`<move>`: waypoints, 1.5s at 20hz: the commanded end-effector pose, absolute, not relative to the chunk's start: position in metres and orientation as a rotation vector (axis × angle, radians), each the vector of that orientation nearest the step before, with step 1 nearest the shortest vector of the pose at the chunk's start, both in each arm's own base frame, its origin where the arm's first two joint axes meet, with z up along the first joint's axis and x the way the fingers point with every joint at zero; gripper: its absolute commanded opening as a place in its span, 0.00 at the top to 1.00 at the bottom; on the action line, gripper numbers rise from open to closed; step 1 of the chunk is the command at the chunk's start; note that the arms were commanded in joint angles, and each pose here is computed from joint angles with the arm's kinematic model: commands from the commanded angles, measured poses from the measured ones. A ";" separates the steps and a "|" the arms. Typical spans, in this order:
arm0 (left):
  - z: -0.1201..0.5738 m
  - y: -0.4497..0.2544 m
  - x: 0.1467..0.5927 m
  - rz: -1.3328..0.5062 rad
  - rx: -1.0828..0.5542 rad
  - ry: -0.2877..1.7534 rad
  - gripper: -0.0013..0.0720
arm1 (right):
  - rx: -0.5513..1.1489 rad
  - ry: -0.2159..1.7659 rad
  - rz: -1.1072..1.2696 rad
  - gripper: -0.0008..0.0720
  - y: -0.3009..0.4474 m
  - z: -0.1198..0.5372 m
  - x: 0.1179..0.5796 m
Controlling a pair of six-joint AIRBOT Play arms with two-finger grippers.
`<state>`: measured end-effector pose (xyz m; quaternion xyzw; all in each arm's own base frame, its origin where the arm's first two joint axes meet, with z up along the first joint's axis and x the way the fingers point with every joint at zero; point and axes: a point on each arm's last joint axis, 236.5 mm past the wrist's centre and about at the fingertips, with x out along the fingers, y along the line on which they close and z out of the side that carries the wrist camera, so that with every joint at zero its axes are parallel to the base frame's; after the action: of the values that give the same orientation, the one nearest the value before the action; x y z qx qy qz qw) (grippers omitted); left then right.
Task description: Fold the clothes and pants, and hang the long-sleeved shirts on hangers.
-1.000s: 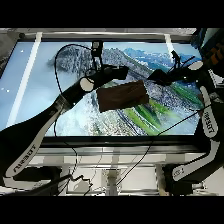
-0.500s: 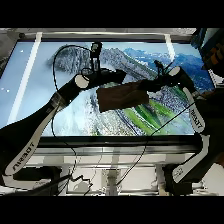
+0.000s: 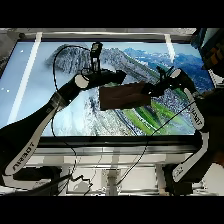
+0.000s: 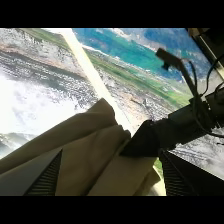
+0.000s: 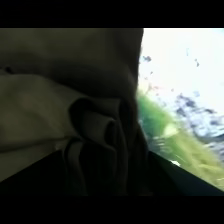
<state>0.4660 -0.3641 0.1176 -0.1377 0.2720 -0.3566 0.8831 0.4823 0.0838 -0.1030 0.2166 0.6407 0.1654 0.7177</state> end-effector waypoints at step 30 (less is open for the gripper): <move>0.126 -0.170 0.453 -0.606 0.033 0.782 0.83 | 0.770 0.161 0.036 0.95 -0.161 0.353 0.421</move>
<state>0.4678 -0.1778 0.1188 0.0116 0.3616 -0.2849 0.8877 0.4757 -0.0833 0.3050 0.3881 0.1549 0.1412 0.8975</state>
